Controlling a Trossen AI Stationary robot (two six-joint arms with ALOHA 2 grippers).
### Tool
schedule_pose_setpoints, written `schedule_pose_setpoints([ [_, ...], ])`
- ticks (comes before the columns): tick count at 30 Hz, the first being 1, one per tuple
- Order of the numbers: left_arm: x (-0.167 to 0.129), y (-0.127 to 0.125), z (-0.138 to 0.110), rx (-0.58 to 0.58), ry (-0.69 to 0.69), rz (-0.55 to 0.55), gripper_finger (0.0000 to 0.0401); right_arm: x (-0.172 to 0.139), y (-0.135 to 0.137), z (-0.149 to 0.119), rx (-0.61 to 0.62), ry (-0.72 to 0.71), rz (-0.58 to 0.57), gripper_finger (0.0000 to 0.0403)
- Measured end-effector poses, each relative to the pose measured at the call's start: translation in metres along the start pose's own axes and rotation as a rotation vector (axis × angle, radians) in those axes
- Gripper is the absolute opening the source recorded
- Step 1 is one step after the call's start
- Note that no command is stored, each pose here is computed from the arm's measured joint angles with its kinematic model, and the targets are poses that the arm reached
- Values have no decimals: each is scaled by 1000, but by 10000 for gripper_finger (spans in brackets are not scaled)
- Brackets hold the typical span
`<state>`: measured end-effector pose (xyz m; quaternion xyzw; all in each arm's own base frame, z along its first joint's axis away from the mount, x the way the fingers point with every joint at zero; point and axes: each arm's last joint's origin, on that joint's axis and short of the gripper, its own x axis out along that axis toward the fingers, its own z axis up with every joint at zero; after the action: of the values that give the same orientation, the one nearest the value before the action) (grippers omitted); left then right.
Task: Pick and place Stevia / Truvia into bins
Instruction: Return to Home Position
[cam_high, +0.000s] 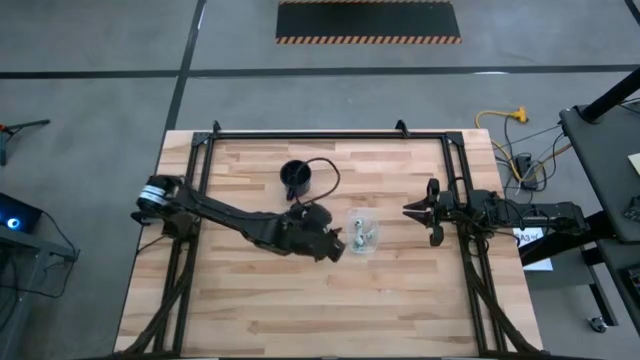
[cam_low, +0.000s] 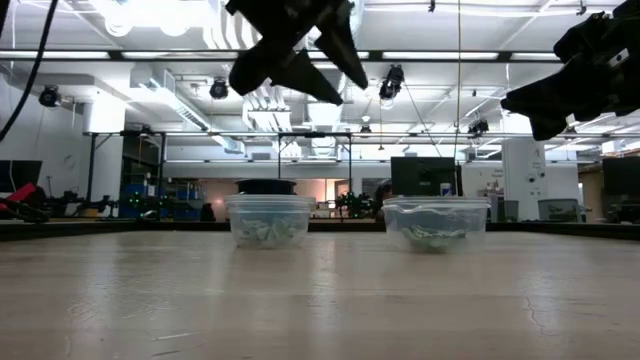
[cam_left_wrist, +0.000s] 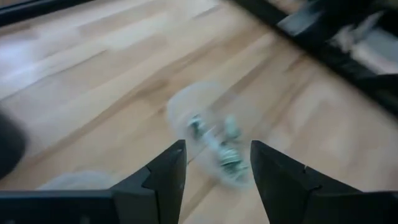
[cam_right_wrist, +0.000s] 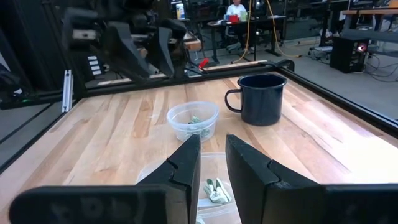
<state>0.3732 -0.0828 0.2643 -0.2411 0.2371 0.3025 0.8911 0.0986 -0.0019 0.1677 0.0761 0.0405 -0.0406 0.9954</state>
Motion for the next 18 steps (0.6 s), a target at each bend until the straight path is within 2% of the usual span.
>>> schedule_pose_setpoints([
  [2, -3, 6, -1, -5, -32, -85, 162, 0, 0, 0, 0, -1, -1, 68],
  [7, -9, 27, -9, -54, -213, -516, 162, 0, 0, 0, 0, 0, 0, 68],
  [9, -13, 43, -12, -73, -251, -626, 162, 0, 0, 0, 0, -1, -2, 68],
  [11, -16, 55, -9, -66, -238, -652, 162, 0, 0, 0, 0, -1, 0, 68],
  [14, -22, 67, -6, 13, -214, -595, 162, 0, 0, 0, 0, -1, -2, 68],
  [18, -37, 78, 11, 83, -275, -544, 162, 0, 0, 0, 0, 0, 0, 68],
])
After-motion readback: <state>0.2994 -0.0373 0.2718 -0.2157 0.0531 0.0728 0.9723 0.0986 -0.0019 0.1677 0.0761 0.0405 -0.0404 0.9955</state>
